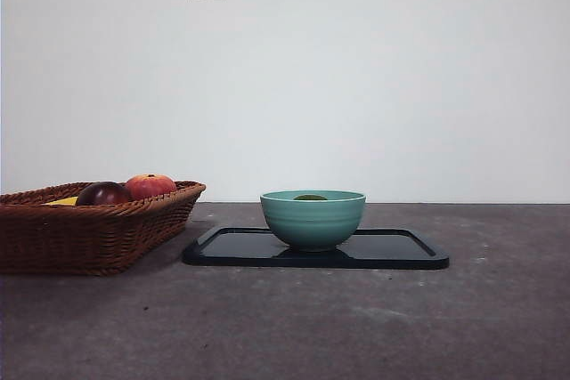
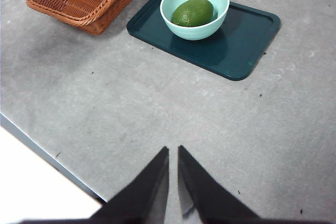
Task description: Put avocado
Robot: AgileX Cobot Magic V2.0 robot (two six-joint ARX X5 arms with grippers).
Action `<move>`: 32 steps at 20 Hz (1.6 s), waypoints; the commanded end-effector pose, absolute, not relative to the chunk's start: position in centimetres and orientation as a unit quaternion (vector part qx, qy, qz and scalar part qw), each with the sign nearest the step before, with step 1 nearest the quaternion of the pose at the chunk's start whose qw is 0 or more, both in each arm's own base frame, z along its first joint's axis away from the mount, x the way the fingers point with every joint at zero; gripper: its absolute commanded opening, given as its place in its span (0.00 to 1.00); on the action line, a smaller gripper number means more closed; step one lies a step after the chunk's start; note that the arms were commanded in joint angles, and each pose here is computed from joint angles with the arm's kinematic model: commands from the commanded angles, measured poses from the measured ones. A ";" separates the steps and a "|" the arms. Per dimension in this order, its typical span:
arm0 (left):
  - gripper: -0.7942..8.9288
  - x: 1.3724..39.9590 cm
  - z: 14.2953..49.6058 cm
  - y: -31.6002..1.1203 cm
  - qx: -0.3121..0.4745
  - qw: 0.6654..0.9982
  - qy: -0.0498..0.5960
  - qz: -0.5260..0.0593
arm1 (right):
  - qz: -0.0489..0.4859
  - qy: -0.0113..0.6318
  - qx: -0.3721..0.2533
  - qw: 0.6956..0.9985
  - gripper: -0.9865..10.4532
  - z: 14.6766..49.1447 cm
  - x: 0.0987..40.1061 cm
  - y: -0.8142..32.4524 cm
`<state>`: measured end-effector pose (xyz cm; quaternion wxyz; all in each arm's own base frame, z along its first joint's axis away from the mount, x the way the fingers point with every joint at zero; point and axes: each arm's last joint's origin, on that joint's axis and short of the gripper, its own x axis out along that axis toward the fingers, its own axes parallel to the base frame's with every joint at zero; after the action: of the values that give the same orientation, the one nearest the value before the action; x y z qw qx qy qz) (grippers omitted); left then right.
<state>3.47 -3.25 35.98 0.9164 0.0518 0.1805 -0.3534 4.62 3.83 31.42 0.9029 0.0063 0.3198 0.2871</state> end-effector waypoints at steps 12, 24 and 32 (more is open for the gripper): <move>0.10 10.2 26.9 0.2 -0.011 0.997 0.073 0.017 | 0.291 0.314 0.011 0.904 0.11 31.7 4.6 3.9; 0.10 9.7 15.2 0.4 -0.040 0.996 0.073 0.029 | 0.291 0.314 0.011 0.904 0.11 31.7 4.6 3.9; 0.10 9.5 14.8 -0.3 -0.006 0.996 0.093 -0.007 | 0.291 0.314 0.011 0.904 0.11 31.7 4.6 3.9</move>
<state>9.47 -0.30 15.66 0.9968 -0.0168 0.0774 -0.0071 4.62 3.83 31.42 0.9028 0.0063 0.3199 0.2873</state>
